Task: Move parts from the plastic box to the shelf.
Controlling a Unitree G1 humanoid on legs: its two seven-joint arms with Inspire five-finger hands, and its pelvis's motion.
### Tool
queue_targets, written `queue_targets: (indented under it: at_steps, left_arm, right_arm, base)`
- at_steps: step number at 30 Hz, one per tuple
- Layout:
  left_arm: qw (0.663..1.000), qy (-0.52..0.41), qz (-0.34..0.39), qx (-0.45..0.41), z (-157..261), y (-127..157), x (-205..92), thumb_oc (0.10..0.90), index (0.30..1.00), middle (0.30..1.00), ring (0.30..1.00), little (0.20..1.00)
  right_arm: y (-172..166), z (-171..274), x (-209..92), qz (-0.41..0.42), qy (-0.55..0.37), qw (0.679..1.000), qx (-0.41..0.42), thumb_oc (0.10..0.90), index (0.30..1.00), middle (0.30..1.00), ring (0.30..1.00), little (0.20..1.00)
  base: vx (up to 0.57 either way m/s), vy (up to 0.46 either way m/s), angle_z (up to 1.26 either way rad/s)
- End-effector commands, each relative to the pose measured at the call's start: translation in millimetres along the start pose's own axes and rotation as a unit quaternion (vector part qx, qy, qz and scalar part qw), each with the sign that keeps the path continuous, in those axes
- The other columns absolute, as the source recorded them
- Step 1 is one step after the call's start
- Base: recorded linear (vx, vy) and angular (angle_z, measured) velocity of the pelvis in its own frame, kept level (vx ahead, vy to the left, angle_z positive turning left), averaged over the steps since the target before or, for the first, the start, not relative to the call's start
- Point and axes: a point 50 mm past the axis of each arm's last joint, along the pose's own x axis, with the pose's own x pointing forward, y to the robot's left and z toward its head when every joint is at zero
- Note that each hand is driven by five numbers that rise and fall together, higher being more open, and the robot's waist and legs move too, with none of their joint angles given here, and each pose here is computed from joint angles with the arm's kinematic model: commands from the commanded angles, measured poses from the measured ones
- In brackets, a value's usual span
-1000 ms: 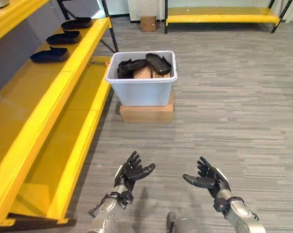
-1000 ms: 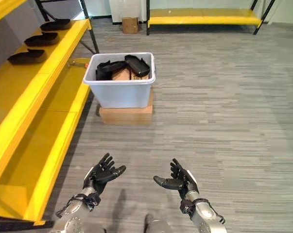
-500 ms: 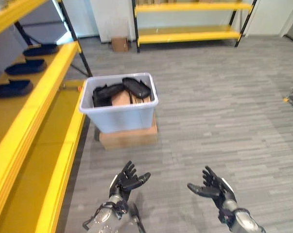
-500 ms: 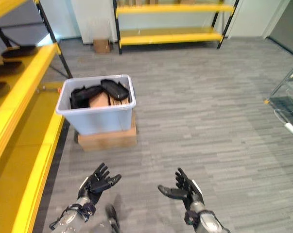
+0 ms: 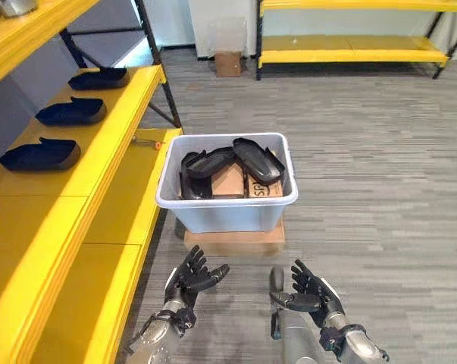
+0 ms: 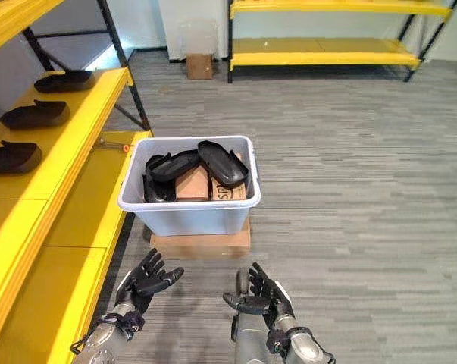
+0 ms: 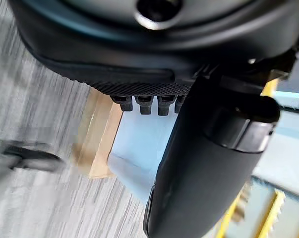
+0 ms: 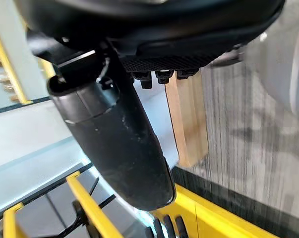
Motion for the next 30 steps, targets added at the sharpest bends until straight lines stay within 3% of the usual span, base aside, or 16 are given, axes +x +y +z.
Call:
queue_targets:
  at_steps: [1,5,13,20,30]
  left_arm:
    - [0.991,-0.111,-0.076,0.017,47,-26,13,0.900,1.000,1.000,1.000,1.000]
    - [0.989,-0.111,-0.099,0.005,47,-40,17,0.900,1.000,1.000,1.000,1.000]
    - [0.990,-0.108,-0.091,-0.008,45,-37,13,0.900,1.000,1.000,1.000,1.000]
    - [0.993,-0.095,-0.067,-0.008,37,-24,7,0.900,1.000,1.000,1.000,1.000]
    - [0.990,-0.110,-0.093,0.007,49,-31,11,0.900,1.000,1.000,1.000,1.000]
  right_arm:
    - [1,51,11,0.028,-0.112,0.993,-0.019,0.900,1.000,1.000,1.000,1.000]
    - [-7,63,10,0.016,-0.135,0.991,-0.020,0.900,1.000,1.000,1.000,1.000]
    - [-18,60,3,-0.005,-0.128,0.991,-0.029,0.900,1.000,1.000,1.000,1.000]
    - [-23,54,0,-0.025,-0.125,0.992,-0.022,0.900,1.000,1.000,1.000,1.000]
    - [-19,54,2,-0.024,-0.128,0.991,-0.012,0.900,1.000,1.000,1.000,1.000]
  base:
    - [0.51,-0.337,0.81]
    - [0.37,-0.335,0.46]
    - [0.15,-0.171,-0.13]
    - [0.16,0.159,-0.28]
    - [0.11,0.210,-0.04]
